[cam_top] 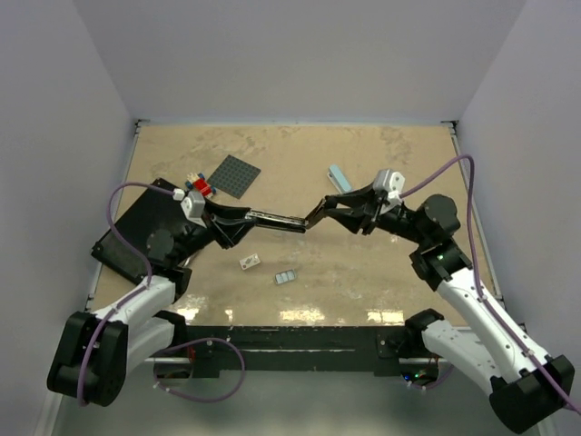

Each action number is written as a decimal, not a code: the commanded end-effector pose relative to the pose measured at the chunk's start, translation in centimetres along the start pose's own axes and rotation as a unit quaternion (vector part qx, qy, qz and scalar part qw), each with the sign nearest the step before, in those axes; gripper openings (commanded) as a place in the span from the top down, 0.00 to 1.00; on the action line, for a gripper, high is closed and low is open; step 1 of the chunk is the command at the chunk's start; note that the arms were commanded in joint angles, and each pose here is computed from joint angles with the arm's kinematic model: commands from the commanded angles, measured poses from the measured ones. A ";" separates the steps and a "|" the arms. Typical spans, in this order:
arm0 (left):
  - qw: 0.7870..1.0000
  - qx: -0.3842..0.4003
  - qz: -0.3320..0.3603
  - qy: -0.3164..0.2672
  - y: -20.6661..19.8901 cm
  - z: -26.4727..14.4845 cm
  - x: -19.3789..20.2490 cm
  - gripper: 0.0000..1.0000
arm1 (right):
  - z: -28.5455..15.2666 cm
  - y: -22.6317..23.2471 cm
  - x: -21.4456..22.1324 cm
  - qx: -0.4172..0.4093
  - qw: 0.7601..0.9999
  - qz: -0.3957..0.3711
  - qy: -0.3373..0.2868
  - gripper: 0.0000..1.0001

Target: Load the staples into the stapler

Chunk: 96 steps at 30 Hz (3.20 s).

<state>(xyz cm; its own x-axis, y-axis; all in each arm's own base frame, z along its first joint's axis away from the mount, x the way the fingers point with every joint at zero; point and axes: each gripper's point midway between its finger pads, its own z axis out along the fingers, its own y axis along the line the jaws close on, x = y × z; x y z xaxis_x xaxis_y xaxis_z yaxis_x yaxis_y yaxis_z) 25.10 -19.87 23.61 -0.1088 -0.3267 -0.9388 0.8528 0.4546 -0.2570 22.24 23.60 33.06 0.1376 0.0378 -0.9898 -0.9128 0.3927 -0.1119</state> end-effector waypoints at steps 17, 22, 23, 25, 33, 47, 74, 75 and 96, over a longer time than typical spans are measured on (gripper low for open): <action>0.991 -0.072 -0.110 -0.021 1.8 -2.0 2.7 0.93 | -2.7 -3.7 -18.0 0.041 0.944 -0.046 -0.324 1.00; 0.992 -0.066 -0.109 -0.020 1.6 -2.0 2.7 0.62 | -1.5 -4.5 -19.3 0.031 0.948 -0.062 -0.309 1.00; 0.992 -0.063 -0.106 -0.020 1.5 -1.9 2.6 0.56 | -1.3 -4.7 -19.2 0.032 0.950 -0.067 -0.303 1.00; 0.993 -0.066 -0.098 -0.015 1.7 -1.9 2.7 0.44 | -0.7 -5.2 -19.0 0.031 0.955 -0.067 -0.288 1.00; 1.000 -0.022 -0.019 -0.005 1.0 0.8 -0.7 0.26 | 1.0 -6.1 -16.8 0.019 0.971 -0.069 -0.227 1.00; 0.967 0.221 0.113 -0.055 -6.6 11.6 -7.6 0.13 | 2.2 -4.5 -12.6 -0.047 0.983 -0.023 -0.176 1.00; 0.931 0.356 0.076 0.004 -10.7 17.2 -1.7 0.44 | 3.7 -2.5 -11.7 -0.086 0.982 -0.003 -0.169 1.00; 0.932 0.354 0.074 0.009 -10.6 17.2 -1.4 0.46 | 3.7 -2.4 -11.7 -0.086 0.982 -0.004 -0.169 1.00; 0.970 0.236 0.052 0.016 -5.6 14.4 -0.4 1.00 | 2.0 -3.4 -7.9 -0.015 0.991 -0.009 -0.134 1.00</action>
<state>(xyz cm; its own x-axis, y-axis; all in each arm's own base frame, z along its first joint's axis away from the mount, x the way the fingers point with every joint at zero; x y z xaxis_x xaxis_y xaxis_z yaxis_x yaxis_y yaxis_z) 25.02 -37.41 26.70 -0.0832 -0.1806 -0.9800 0.9907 -0.1217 -0.0616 25.28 25.60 40.15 0.1067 0.2689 -0.9572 -0.9669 0.2526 -0.0369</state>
